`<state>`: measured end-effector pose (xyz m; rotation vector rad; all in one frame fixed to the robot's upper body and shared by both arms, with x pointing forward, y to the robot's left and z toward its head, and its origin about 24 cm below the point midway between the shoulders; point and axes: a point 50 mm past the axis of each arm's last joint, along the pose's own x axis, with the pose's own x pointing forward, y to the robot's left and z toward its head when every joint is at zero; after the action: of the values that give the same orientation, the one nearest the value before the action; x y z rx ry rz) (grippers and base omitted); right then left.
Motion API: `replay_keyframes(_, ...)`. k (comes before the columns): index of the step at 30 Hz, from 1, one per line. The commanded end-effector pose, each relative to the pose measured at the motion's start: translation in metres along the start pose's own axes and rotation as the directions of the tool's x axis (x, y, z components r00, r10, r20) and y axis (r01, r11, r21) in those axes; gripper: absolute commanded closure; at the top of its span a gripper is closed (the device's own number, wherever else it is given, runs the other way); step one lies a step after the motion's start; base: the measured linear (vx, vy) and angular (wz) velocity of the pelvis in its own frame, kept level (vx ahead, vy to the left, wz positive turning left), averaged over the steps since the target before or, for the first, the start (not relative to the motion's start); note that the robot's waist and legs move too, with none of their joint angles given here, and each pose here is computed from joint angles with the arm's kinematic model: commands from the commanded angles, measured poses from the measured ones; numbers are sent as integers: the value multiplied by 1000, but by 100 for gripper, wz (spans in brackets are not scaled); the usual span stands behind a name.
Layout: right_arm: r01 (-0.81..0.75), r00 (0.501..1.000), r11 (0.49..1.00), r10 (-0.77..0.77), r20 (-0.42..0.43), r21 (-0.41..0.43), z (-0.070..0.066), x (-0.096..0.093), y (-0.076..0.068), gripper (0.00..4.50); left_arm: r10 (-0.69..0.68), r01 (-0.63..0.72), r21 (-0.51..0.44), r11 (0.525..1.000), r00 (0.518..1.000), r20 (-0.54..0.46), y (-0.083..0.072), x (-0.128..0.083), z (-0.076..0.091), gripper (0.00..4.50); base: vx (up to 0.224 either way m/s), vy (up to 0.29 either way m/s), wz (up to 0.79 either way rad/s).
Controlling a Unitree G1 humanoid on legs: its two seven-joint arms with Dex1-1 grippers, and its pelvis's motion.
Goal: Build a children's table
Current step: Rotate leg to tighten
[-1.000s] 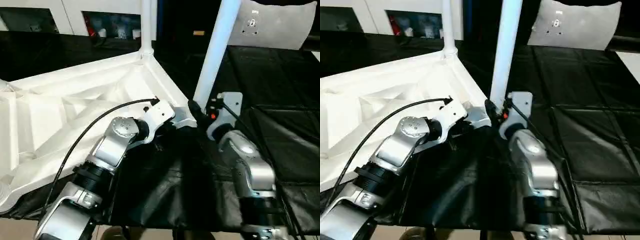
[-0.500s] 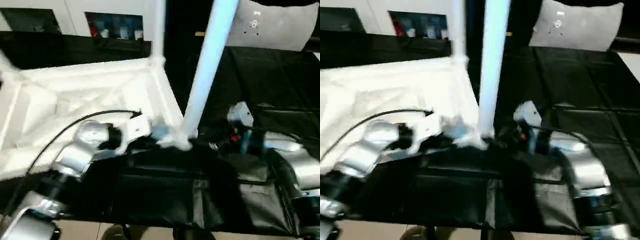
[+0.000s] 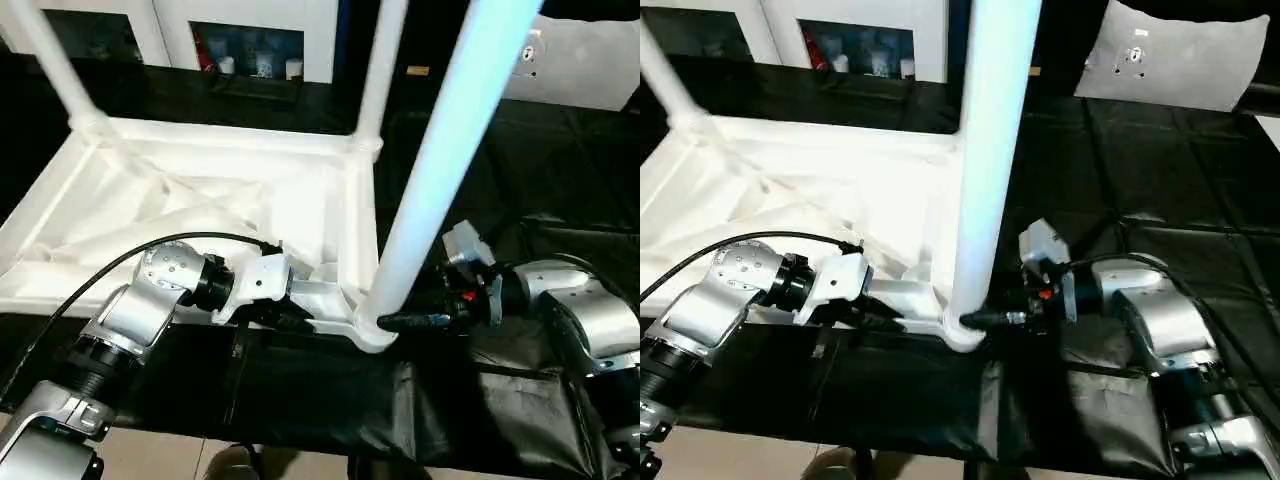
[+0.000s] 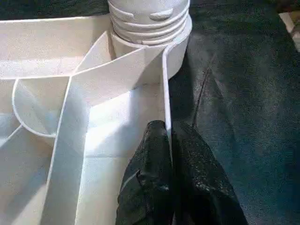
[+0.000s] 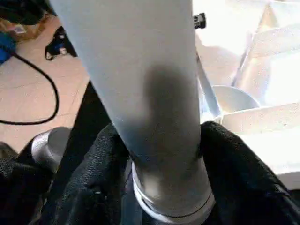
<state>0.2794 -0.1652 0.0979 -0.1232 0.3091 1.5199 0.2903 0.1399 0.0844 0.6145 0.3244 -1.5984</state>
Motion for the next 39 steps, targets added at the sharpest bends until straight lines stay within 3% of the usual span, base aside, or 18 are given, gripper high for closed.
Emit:
replay_keyframes(1,-44,999,999,43,-9,-13,1,1,2,235,-67,68,54,996,998,-8,-1,5,7,450,0,0,0)
replay_keyframes(7,-68,998,998,68,-6,-6,0,5,3,249,-53,53,43,998,999,-1,0,4,5,450,0,0,0)
replay_keyframes(10,-52,998,998,51,34,30,-2,8,5,251,-7,7,17,1000,1000,17,2,4,4,450,0,0,0)
replay_keyframes(17,239,962,967,-249,116,93,-1,33,-4,251,192,-186,-99,978,980,52,17,11,15,450,0,0,0)
replay_keyframes(18,338,928,931,-354,118,136,-1,42,-9,251,246,-240,-117,964,968,45,21,15,19,450,0,0,0)
replay_keyframes(19,338,928,931,-354,118,136,-1,42,-9,251,246,-240,-117,964,968,45,21,15,19,450,0,0,0)
replay_keyframes(21,486,835,835,-531,144,258,3,68,-13,252,355,-342,-170,924,934,50,31,29,31,450,0,0,0)
replay_keyframes(23,534,787,782,-599,149,321,6,78,-16,253,413,-395,-201,897,909,58,38,39,39,450,0,0,0)
replay_keyframes(24,534,787,782,-599,149,321,6,78,-16,253,413,-395,-201,897,909,58,38,39,39,450,0,0,0)
replay_keyframes(25,591,716,708,-681,153,386,13,90,-20,253,493,-465,-245,851,868,64,46,51,49,450,0,0,0)
replay_keyframes(26,594,713,705,-685,152,388,13,90,-20,254,496,-467,-247,849,866,65,47,51,50,450,0,0,0)
replay_keyframes(27,639,655,646,-742,145,417,18,98,-24,254,546,-511,-278,813,835,63,52,59,57,450,0,0,0)
replay_keyframes(29,649,639,632,-755,146,423,20,101,-25,254,561,-525,-284,802,825,60,54,61,59,450,0,0,0)
replay_keyframes(30,659,600,605,-781,173,447,26,106,-27,254,580,-544,-280,791,813,57,57,68,64,450,0,0,0)
replay_keyframes(33,677,572,602,-792,211,424,31,106,-26,184,586,-555,-262,790,809,52,58,72,68,450,0,0,0)
replay_keyframes(38,701,575,604,-793,201,379,21,90,-25,137,574,-554,-232,799,819,22,56,66,61,450,0,0,0)
replay_keyframes(39,716,568,596,-800,195,363,13,76,-26,130,558,-545,-206,813,830,7,53,61,53,450,0,0,0)
